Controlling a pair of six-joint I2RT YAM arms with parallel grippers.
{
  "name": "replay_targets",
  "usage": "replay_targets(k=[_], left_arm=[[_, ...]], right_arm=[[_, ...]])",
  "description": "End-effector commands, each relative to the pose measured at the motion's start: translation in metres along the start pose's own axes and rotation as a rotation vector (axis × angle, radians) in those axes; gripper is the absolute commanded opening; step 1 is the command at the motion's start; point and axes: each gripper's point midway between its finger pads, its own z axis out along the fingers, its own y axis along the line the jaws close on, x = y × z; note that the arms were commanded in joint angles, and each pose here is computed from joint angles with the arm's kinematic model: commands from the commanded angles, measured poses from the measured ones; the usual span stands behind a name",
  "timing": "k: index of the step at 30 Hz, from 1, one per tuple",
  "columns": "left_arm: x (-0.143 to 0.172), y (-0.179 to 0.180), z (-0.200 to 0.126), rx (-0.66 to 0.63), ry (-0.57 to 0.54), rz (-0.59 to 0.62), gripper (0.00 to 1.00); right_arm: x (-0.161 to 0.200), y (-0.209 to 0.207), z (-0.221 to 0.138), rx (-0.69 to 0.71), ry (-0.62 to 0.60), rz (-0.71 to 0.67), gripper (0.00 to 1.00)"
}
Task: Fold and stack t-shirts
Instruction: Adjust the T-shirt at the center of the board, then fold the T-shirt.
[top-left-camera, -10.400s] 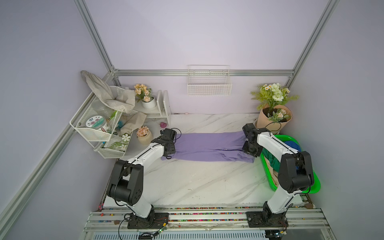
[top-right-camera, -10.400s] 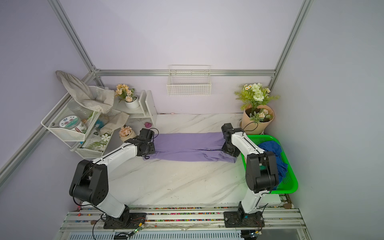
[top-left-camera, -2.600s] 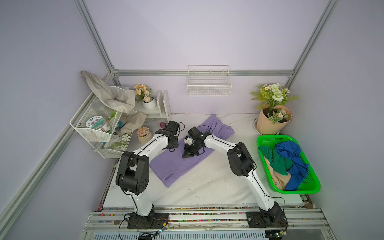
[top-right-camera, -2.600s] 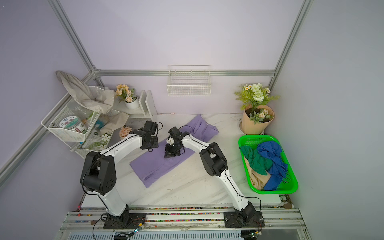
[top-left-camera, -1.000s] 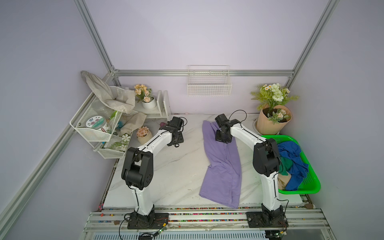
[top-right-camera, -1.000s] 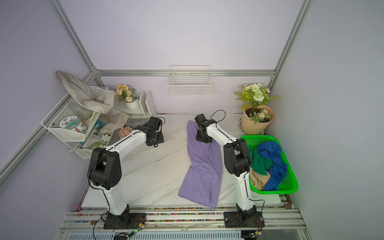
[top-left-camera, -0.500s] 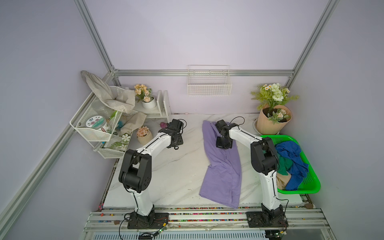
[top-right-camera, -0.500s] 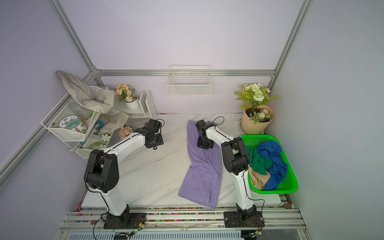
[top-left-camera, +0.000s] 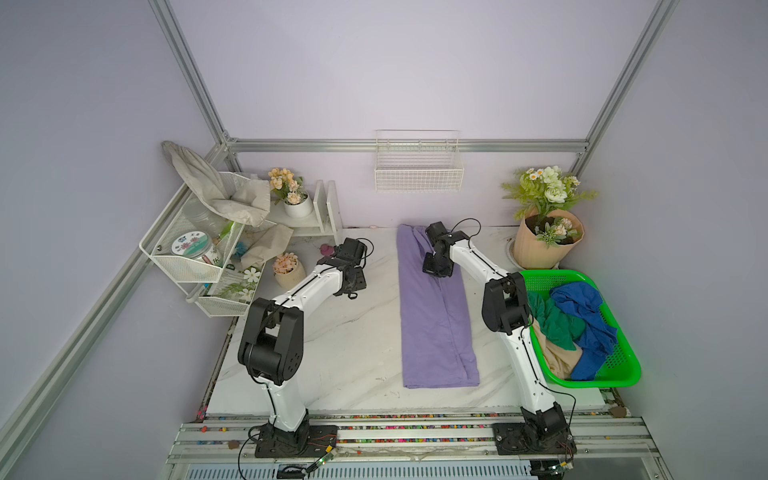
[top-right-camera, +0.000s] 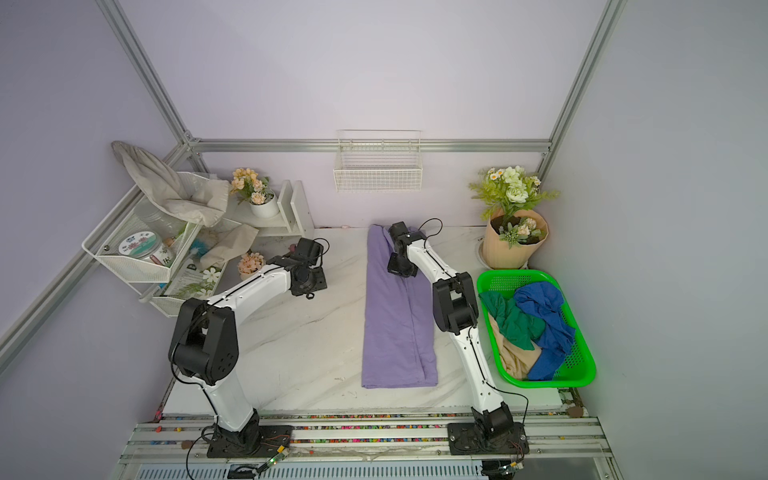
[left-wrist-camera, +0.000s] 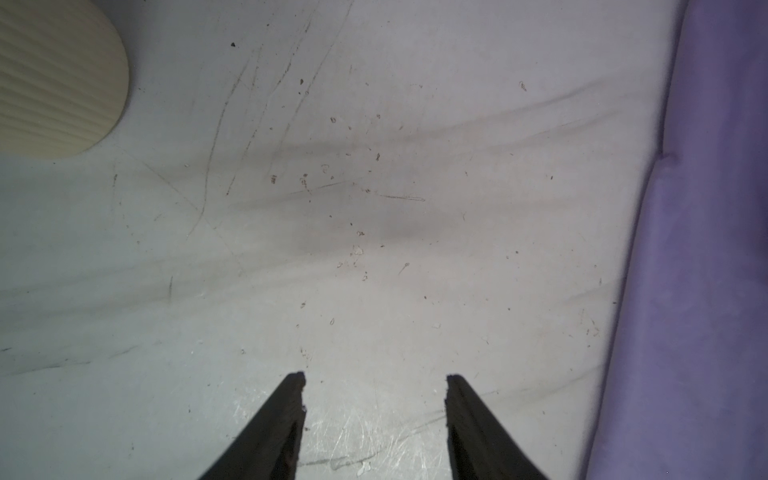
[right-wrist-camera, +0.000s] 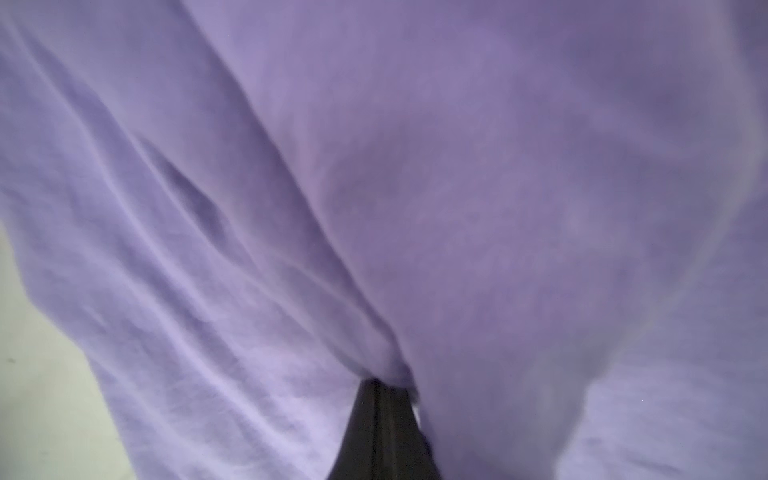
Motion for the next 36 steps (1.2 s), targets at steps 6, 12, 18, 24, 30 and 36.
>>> replay_targets(k=[6,12,18,24,30,36], left_arm=[[-0.003,-0.007,-0.018,0.022,-0.043,0.070,0.60],[0.035,-0.019,-0.039,0.142,-0.044,0.148,0.63],[0.112,-0.027,-0.040,0.282,0.076,0.238,0.64],[0.174,-0.040,-0.036,0.409,0.195,0.272,0.64],[0.219,-0.073,-0.039,0.590,0.305,0.242,0.65],[0.276,-0.085,-0.054,0.618,0.395,0.262,0.66]], right_arm=[[0.000,0.019,-0.102,-0.156,-0.129,-0.093,0.09],[0.074,-0.058,-0.145,-0.095,-0.159,-0.054,0.36],[0.177,-0.103,-0.150,-0.174,0.007,0.030,0.63],[0.220,-0.139,-0.147,-0.152,0.070,0.090,0.71],[0.229,-0.149,-0.130,-0.109,0.138,0.089,0.72],[0.237,-0.159,-0.113,-0.069,0.174,0.072,0.72]])
